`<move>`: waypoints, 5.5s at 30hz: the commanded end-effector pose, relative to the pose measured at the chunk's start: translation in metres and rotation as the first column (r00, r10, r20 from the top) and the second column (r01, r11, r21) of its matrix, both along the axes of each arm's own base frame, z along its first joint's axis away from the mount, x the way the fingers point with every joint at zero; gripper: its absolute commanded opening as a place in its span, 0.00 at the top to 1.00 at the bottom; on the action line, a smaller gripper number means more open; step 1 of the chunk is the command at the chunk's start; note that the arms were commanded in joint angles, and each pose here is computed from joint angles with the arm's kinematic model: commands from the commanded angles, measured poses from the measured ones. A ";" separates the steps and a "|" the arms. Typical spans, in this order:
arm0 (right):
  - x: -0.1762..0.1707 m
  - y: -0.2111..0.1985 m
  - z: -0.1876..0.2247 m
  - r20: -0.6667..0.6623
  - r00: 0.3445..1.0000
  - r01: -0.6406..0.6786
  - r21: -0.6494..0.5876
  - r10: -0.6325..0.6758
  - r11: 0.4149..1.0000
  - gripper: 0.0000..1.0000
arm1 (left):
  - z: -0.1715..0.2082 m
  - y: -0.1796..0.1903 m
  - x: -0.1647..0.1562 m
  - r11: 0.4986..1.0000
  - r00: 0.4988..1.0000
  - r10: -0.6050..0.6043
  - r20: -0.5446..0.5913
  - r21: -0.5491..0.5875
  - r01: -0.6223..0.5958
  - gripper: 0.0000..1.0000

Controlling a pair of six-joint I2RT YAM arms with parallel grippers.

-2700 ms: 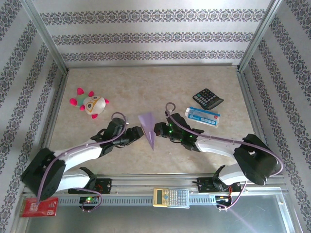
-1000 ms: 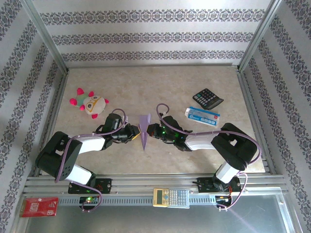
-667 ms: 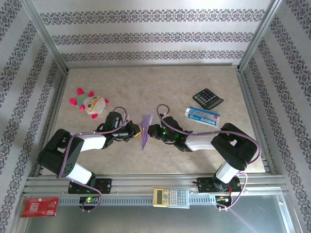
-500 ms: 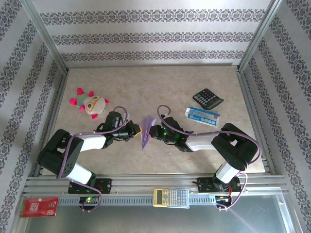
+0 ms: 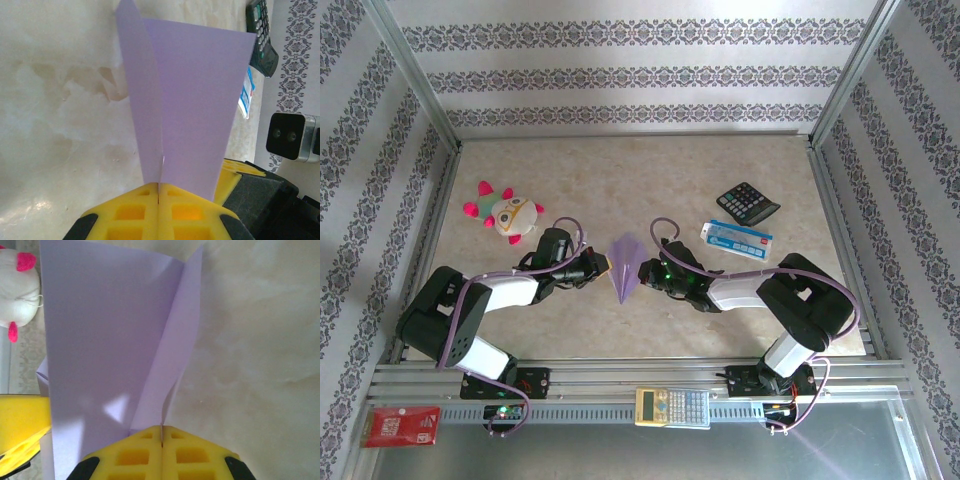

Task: Fold a paper plane with a square sheet of paper (pick it up from the middle)
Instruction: Move the paper plane to the center of the table, then reset both arms

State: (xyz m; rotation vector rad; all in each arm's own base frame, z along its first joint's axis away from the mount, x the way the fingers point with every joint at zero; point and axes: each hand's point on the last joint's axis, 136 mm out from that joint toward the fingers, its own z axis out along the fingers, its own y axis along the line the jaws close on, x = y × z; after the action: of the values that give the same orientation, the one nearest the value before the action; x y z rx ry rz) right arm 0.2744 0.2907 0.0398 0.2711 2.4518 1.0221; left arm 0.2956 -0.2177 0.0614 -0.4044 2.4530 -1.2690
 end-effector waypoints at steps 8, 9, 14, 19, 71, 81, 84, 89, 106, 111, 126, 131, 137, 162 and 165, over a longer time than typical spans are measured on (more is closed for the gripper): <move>0.004 -0.015 -0.004 0.023 0.999 0.026 -0.041 -0.026 0.999 1.00 | -0.023 0.004 0.001 0.999 1.000 -0.002 -0.014 0.043 0.002 0.97; 0.004 -0.016 -0.006 0.019 0.999 0.027 -0.045 -0.026 0.999 1.00 | -0.026 0.005 -0.001 0.999 1.000 -0.002 -0.022 0.044 0.003 0.97; 0.003 -0.016 -0.013 0.007 1.000 0.022 -0.055 -0.021 0.998 1.00 | -0.033 0.002 -0.002 1.000 0.999 -0.006 -0.040 0.029 0.007 0.95; 0.002 -0.016 -0.016 0.001 1.000 0.021 -0.053 -0.021 0.998 0.96 | -0.035 -0.001 -0.001 1.000 0.999 -0.010 -0.051 0.003 0.010 0.92; 0.005 -0.078 0.005 0.028 0.993 0.111 0.048 -0.112 0.993 0.72 | -0.043 -0.046 0.039 0.628 0.977 -0.184 -0.105 0.753 0.199 0.65; 0.000 -0.089 -0.003 0.005 0.993 0.119 0.053 -0.119 0.992 0.72 | -0.050 -0.038 0.061 0.628 0.986 -0.135 -0.095 0.762 0.159 0.53; 0.002 -0.090 -0.001 0.005 0.993 0.120 0.059 -0.121 0.991 0.72 | -0.050 -0.037 0.071 0.642 0.989 -0.120 -0.084 0.753 0.141 0.49; 0.003 -0.091 0.001 0.002 0.992 0.123 0.065 -0.124 0.990 0.72 | -0.052 -0.036 0.087 0.650 0.994 -0.094 -0.064 0.752 0.110 0.44; 0.001 -0.094 0.005 0.001 0.992 0.126 0.067 -0.126 0.990 0.72 | -0.019 -0.044 0.104 0.745 0.999 -0.045 -0.004 0.666 0.036 0.41; 0.001 -0.092 0.000 -0.017 0.992 0.125 0.067 -0.124 0.990 0.72 | -0.014 -0.039 0.096 0.753 0.997 -0.076 -0.003 0.655 0.059 0.41; 0.008 -0.079 0.022 0.054 0.998 0.037 0.057 -0.040 0.998 0.72 | 0.051 -0.018 0.085 0.762 0.986 -0.104 0.129 0.648 -0.005 0.37; 0.012 -0.089 0.060 0.195 0.979 -0.021 -0.196 0.059 0.980 0.69 | 0.096 0.018 0.079 0.772 0.961 -0.091 0.260 0.629 -0.097 0.37; 0.031 -0.150 0.106 0.335 0.939 0.140 -0.576 0.077 0.805 0.45 | 0.127 0.107 0.071 0.697 0.903 0.049 0.426 0.633 -0.337 0.27; 0.084 -0.318 0.086 0.626 0.774 0.585 -0.647 -0.098 0.489 0.02 | 0.051 0.273 0.061 0.243 0.757 0.099 0.646 0.722 -0.648 0.00; 0.093 -0.314 0.087 0.646 0.759 0.580 -0.609 -0.086 0.541 0.02 | 0.054 0.268 0.070 0.293 0.721 0.114 0.684 0.670 -0.682 0.00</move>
State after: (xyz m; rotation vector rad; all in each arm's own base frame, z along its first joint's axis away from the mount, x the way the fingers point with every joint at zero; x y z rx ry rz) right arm 0.3482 -0.0358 0.1063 0.1837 2.0306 -0.3448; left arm 0.3406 0.0539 0.0801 -0.2823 2.0825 0.3975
